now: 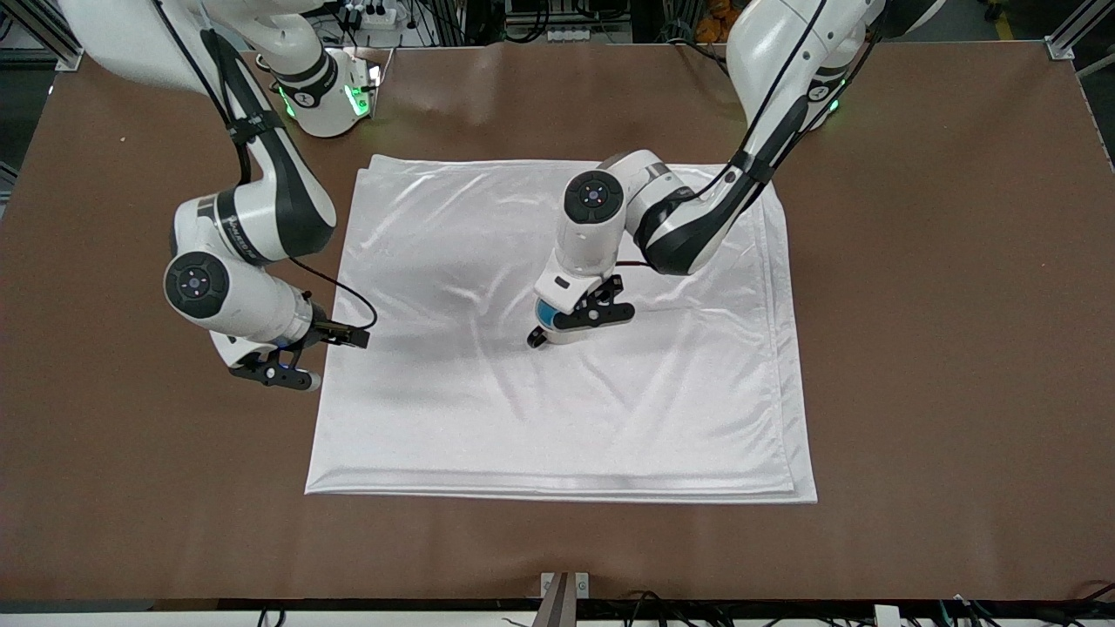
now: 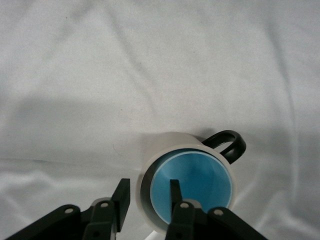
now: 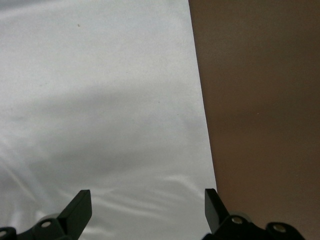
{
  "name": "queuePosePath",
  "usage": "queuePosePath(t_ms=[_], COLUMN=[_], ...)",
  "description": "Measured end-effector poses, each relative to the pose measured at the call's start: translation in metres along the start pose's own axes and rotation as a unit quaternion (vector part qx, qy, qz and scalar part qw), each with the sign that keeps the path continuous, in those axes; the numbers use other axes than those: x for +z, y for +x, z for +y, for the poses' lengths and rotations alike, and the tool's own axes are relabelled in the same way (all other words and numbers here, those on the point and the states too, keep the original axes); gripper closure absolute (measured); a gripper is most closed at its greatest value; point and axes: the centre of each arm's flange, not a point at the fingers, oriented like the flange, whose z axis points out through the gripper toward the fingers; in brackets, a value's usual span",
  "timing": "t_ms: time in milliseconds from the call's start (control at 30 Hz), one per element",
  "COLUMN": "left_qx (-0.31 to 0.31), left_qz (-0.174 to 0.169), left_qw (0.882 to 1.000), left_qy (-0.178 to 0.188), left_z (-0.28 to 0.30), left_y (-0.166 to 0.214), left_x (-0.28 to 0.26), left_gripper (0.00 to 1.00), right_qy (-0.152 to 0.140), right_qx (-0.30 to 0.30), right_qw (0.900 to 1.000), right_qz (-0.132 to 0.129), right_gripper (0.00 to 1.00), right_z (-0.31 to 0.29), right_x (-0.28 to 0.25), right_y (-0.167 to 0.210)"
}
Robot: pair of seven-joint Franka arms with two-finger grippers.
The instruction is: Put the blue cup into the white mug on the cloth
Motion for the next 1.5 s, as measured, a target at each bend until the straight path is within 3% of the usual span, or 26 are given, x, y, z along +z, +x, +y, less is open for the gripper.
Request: queuePosePath(t_ms=[267,300,433,567,767,1133,1500], left_qx=[-0.004,-0.006,-0.015,-0.031,-0.040,0.024,0.077], left_qz=[0.013,0.017,0.033,0.055,0.077,0.083,0.053], left_qw=[1.000,1.000,0.999,0.998,0.996,0.995,0.994], left_qy=[-0.013,-0.016,-0.016,-0.015,-0.001,0.051,0.052], left_z=[0.003,0.003,-0.004,-0.021,-0.054,-0.125,-0.245], left_y=[0.009,0.011,0.023,0.040,0.056,0.075,0.126], left_x=[-0.018,-0.025,-0.059,-0.108,-0.171,-0.252,-0.305], left_gripper=[0.26,0.17,0.01,0.00,0.00,0.00,0.00], right_qy=[-0.002,-0.001,0.018,0.046,0.063,0.049,0.038], right_qx=[-0.033,-0.033,-0.026,-0.018,-0.016,-0.040,-0.046], right_qw=[0.999,0.999,0.999,0.999,0.997,0.998,0.998], right_qz=[0.010,0.011,0.011,0.015,0.039,0.003,0.022], right_gripper=[0.00,0.00,0.00,0.00,0.00,0.00,0.00], right_z=[0.015,0.017,0.017,0.012,0.008,0.064,0.117], right_x=[-0.027,-0.030,-0.038,-0.049,-0.080,-0.115,-0.171], right_y=[-0.002,-0.002,-0.002,-0.001,0.006,0.000,-0.017])
